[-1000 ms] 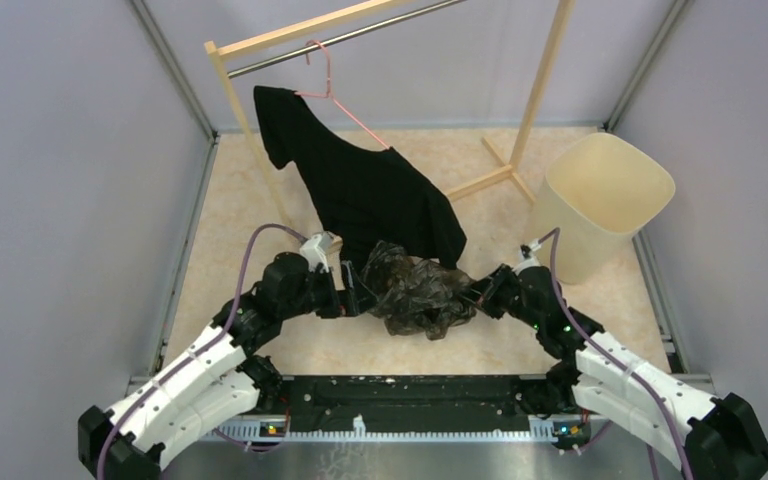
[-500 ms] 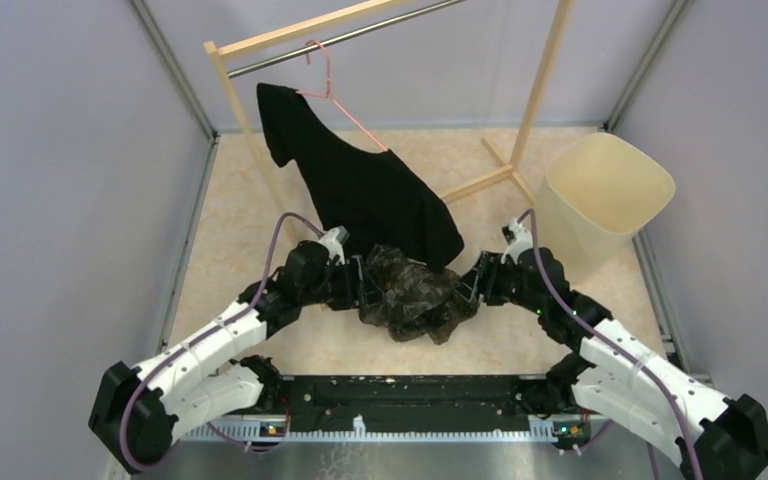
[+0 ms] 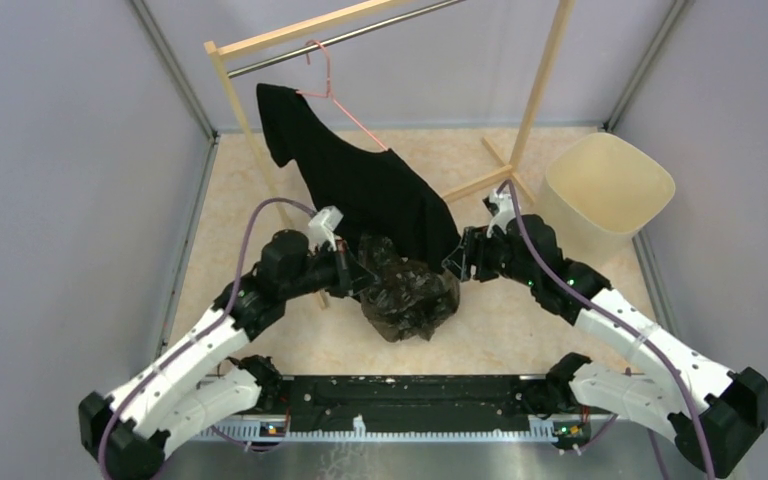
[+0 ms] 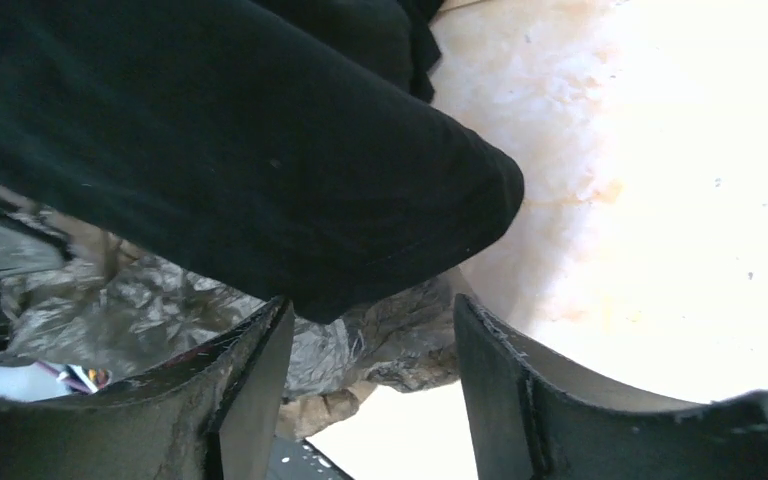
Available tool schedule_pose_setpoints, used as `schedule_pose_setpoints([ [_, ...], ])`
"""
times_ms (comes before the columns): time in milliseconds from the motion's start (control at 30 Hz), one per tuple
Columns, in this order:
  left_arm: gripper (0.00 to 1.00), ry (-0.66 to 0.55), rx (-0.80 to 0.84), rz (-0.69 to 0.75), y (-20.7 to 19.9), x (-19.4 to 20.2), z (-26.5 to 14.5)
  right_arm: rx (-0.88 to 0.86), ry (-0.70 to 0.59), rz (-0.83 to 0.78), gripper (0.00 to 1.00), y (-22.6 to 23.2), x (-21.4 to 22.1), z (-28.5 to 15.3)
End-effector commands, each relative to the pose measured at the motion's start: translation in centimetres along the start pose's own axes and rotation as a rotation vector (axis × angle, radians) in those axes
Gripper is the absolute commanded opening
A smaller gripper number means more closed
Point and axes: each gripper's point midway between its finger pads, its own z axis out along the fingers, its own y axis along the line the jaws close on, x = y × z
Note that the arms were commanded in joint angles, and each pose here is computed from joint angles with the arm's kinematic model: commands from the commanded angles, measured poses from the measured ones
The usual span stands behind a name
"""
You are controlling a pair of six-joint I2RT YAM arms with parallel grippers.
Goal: Put the trash bags into the trash bin
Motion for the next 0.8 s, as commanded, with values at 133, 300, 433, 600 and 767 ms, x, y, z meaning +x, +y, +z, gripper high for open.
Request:
schedule_pose_setpoints([
  [133, 0.00, -0.222, 0.247, 0.075, -3.5, -0.7, -4.4, -0.046, 0.038, 0.406, 0.86, 3.0, 0.6, -1.6],
  [300, 0.00, -0.194, 0.342, 0.058, -3.0, 1.8, -3.7, 0.070, 0.111, 0.811, 0.93, 1.7, 4.0, -1.1],
  [433, 0.00, -0.165, 0.353, 0.052, -2.6, 3.0, -3.7, -0.019, 0.181, 1.022, 0.95, 3.2, 6.4, 0.6],
  [600, 0.00, -0.149, 0.336, 0.050, -2.2, 3.7, -4.3, -0.049, 0.191, 1.066, 0.99, 4.6, 7.4, 1.9],
  [767, 0.00, -0.110, 0.345, 0.039, -1.9, 4.9, -4.3, -0.111, 0.162, 1.095, 0.99, 6.8, 6.8, 2.9],
])
